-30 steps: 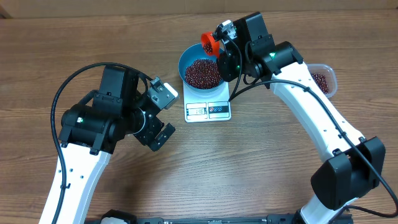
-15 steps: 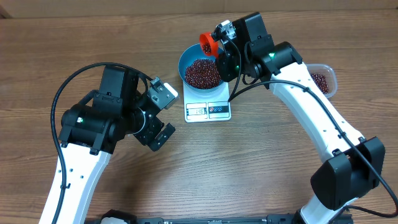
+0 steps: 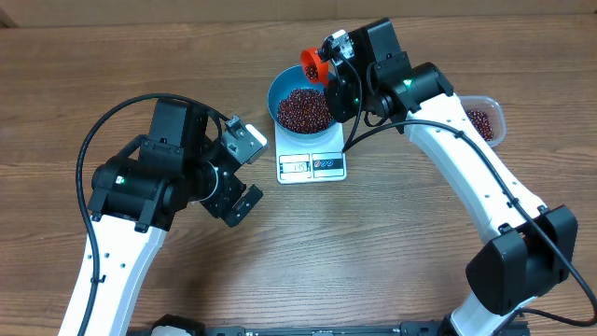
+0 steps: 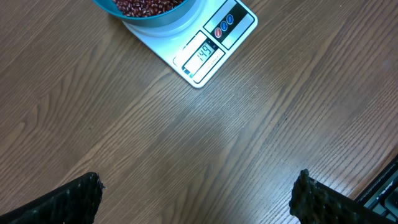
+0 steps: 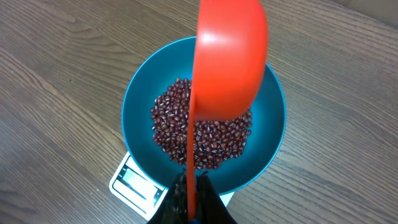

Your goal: Scoop item into bowl and weigh 150g on scale

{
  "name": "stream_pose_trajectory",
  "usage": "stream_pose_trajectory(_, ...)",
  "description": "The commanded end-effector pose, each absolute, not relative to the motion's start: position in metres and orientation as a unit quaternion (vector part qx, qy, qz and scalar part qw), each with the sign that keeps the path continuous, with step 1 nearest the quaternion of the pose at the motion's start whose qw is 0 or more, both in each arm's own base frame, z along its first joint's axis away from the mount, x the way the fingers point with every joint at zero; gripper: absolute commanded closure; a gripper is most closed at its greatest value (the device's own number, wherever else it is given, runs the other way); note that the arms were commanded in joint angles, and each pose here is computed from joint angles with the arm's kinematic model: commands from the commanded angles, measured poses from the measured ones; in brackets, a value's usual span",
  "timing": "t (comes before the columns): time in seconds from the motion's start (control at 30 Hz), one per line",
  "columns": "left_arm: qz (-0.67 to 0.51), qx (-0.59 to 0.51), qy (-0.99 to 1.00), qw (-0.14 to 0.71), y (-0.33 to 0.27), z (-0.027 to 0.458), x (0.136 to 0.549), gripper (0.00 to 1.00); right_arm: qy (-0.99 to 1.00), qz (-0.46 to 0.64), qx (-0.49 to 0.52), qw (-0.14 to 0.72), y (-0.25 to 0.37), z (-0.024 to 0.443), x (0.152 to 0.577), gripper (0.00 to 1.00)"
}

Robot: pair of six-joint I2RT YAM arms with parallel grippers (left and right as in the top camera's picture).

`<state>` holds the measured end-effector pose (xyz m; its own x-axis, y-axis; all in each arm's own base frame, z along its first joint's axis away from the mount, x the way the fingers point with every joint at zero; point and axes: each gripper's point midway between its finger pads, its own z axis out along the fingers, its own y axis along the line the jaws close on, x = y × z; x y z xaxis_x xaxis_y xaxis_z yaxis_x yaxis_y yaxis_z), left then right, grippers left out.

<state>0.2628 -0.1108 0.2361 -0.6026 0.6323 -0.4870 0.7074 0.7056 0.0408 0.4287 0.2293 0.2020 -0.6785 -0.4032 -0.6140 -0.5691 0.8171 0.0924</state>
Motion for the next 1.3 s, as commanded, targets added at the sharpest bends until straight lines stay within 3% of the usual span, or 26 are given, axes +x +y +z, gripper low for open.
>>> stream_pose_trajectory(0.0,-0.088,0.371,0.893,0.24,-0.113,0.236,0.263,0.01,0.897,0.156,-0.276,0.308,0.236,0.214,0.425,0.96)
stream_pose_trajectory(0.17,-0.088,0.371,0.893,0.24,-0.113,0.236,0.263,0.0,0.903,0.093,-0.27,0.322,0.217,0.212,0.436,0.96)
stream_pose_trajectory(0.3,-0.088,0.371,0.893,0.24,-0.113,0.236,0.263,0.0,0.897,0.151,-0.278,0.309,0.235,0.214,0.425,0.96)
stream_pose_trajectory(1.27,-0.088,0.371,0.893,0.24,-0.113,0.236,0.263,0.0,0.899,0.134,-0.275,0.314,0.225,0.215,0.43,0.96)
